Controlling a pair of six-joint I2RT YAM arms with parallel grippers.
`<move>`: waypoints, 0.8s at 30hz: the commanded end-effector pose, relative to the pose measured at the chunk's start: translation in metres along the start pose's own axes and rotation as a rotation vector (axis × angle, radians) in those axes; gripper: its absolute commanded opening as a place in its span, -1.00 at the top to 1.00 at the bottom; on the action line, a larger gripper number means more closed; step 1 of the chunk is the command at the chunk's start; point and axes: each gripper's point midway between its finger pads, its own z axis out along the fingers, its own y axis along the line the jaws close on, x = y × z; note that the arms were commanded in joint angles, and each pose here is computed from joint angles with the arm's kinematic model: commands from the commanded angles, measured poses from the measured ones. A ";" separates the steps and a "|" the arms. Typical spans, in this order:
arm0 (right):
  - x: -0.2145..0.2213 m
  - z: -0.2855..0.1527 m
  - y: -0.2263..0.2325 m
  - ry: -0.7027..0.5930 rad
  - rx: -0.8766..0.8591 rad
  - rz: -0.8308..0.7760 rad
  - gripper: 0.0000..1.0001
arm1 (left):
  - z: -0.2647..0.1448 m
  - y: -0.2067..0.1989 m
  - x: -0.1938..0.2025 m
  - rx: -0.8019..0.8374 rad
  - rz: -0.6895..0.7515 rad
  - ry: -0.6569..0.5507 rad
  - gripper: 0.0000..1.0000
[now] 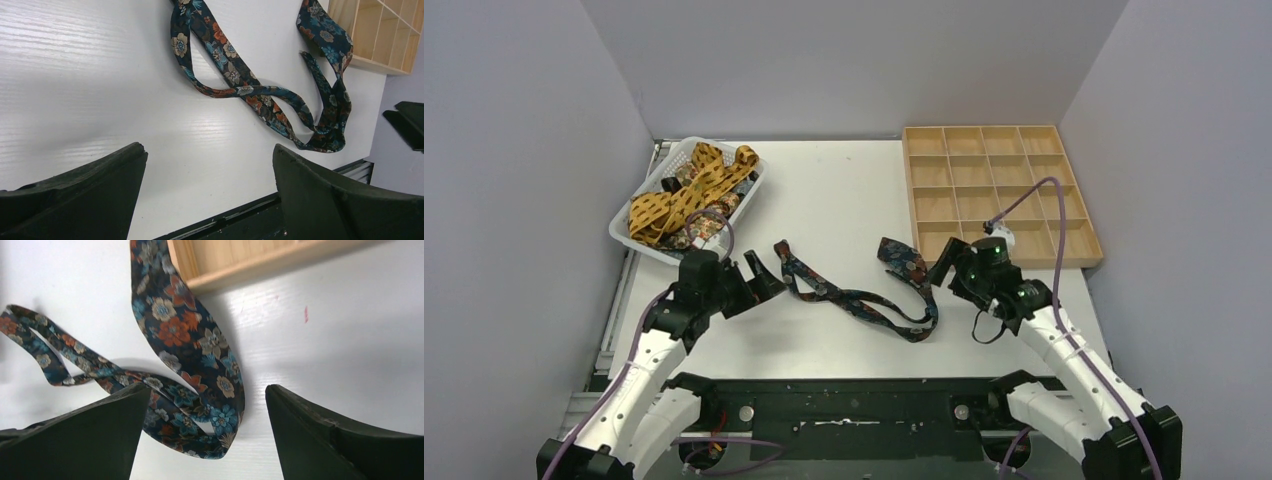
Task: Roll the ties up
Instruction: Flatten out the tie at the center of the board.
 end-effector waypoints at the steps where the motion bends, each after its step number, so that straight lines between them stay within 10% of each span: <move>1: -0.029 -0.007 -0.006 0.001 0.130 -0.164 -0.79 | 0.002 -0.009 -0.008 0.019 0.033 -0.005 -0.90; 24: 0.004 0.084 0.031 0.081 0.440 -0.753 -0.82 | -0.007 -0.004 -0.009 -0.021 0.047 -0.005 -0.90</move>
